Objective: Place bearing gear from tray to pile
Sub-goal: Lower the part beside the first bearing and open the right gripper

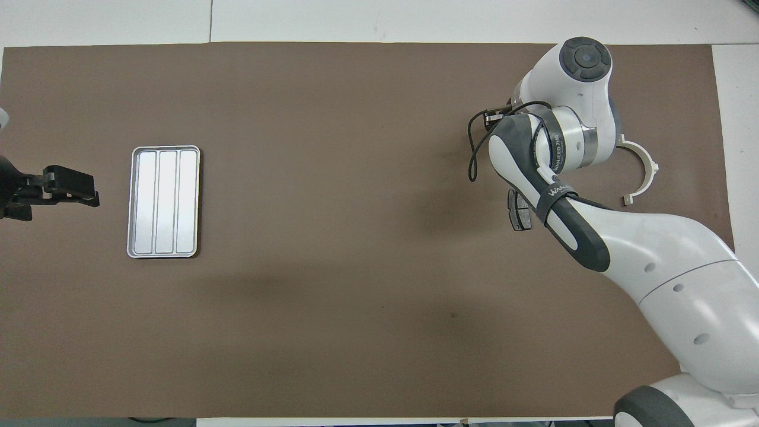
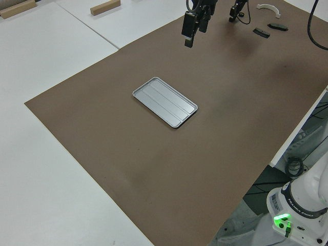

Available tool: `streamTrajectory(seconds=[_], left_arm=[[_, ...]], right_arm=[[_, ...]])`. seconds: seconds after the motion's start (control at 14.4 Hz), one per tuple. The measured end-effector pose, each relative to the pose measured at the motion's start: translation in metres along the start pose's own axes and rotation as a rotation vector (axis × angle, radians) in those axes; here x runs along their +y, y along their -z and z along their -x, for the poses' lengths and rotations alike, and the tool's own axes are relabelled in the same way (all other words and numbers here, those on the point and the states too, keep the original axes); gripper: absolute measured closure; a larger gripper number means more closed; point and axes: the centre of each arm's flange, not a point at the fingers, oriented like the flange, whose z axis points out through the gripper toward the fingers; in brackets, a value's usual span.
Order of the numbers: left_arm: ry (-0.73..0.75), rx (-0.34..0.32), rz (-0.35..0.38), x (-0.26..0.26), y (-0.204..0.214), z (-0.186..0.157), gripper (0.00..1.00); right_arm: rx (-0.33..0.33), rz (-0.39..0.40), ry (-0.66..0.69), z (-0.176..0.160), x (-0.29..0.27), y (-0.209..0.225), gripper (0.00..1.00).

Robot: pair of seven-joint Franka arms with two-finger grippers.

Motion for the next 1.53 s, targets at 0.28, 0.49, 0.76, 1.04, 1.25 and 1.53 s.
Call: streamTrajectory(seconds=[0.28, 0.49, 0.76, 1.04, 1.25, 1.53], left_arm=[[0.0, 0.0, 0.0, 0.0, 0.0, 0.0, 0.0], [0.0, 0.0, 0.0, 0.0, 0.0, 0.0, 0.0], [0.0, 0.0, 0.0, 0.0, 0.0, 0.0, 0.0], [0.0, 0.0, 0.0, 0.0, 0.0, 0.0, 0.0], [0.0, 0.0, 0.0, 0.0, 0.0, 0.0, 0.0], [0.0, 0.0, 0.0, 0.0, 0.0, 0.0, 0.0]], right_arm=[[0.011, -0.002, 0.004, -0.001, -0.003, 0.008, 0.07], [0.039, -0.003, 0.003, -0.003, -0.003, 0.029, 0.0], [0.068, -0.002, -0.002, -0.005, 0.001, 0.051, 0.0], [0.069, 0.003, -0.011, -0.003, 0.009, 0.067, 0.0], [0.04, 0.016, -0.033, 0.005, 0.026, 0.104, 0.0], [0.005, 0.035, -0.063, 0.029, 0.047, 0.186, 0.0]])
